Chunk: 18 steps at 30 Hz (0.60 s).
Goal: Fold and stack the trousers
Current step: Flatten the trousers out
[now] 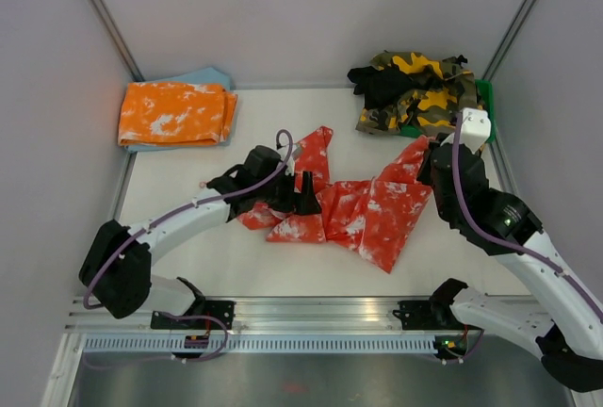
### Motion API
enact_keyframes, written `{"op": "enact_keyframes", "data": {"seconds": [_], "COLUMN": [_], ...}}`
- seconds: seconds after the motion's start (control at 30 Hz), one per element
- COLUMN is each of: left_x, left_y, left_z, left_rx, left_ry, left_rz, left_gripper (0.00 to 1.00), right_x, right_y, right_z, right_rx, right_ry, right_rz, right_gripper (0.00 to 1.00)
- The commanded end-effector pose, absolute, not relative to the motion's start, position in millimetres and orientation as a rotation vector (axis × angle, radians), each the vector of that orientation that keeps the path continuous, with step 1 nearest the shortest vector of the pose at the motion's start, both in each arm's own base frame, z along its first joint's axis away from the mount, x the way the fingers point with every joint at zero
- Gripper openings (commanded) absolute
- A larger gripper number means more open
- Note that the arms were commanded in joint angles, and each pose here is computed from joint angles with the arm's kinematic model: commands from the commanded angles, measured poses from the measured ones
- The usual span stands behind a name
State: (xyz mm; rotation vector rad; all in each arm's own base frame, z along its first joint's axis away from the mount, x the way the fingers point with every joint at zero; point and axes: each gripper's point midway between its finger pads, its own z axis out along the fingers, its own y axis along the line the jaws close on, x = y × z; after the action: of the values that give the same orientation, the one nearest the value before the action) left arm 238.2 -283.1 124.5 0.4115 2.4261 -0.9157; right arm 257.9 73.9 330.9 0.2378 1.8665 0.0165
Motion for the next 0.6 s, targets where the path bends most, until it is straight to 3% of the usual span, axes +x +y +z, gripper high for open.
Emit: {"op": "enact_keyframes", "data": {"seconds": [0.0, 0.03, 0.13, 0.17, 0.23, 0.47, 0.57], "left_x": [260, 259, 248, 243, 245, 263, 283], "left_y": [-308, -315, -332, -337, -341, -303, -276], "left_z": [162, 164, 151, 138, 133, 153, 219], "left_rx": [0.496, 0.506, 0.584, 0.622, 0.634, 0.525, 0.453], "left_ry": [2.264, 2.247, 2.268, 2.299, 2.321, 2.301, 2.147], "left_rz": [-0.979, -1.003, -0.994, -0.964, -0.933, -0.677, -0.572], "left_gripper": [0.90, 0.87, 0.58, 0.35, 0.05, 0.02, 0.02], "right_x": [258, 258, 258, 258, 259, 252, 253], "right_y": [73, 72, 70, 69, 68, 50, 53], "right_z": [344, 342, 337, 336, 337, 353, 352], "right_rx": [0.258, 0.260, 0.279, 0.285, 0.305, 0.363, 0.364], "right_ry": [1.808, 1.811, 1.815, 1.816, 1.809, 1.789, 1.779], "right_rz": [0.057, 0.052, 0.040, 0.035, 0.034, -0.032, -0.003], "right_gripper": [0.00, 0.00, 0.00, 0.00, 0.00, 0.00, 0.00]}}
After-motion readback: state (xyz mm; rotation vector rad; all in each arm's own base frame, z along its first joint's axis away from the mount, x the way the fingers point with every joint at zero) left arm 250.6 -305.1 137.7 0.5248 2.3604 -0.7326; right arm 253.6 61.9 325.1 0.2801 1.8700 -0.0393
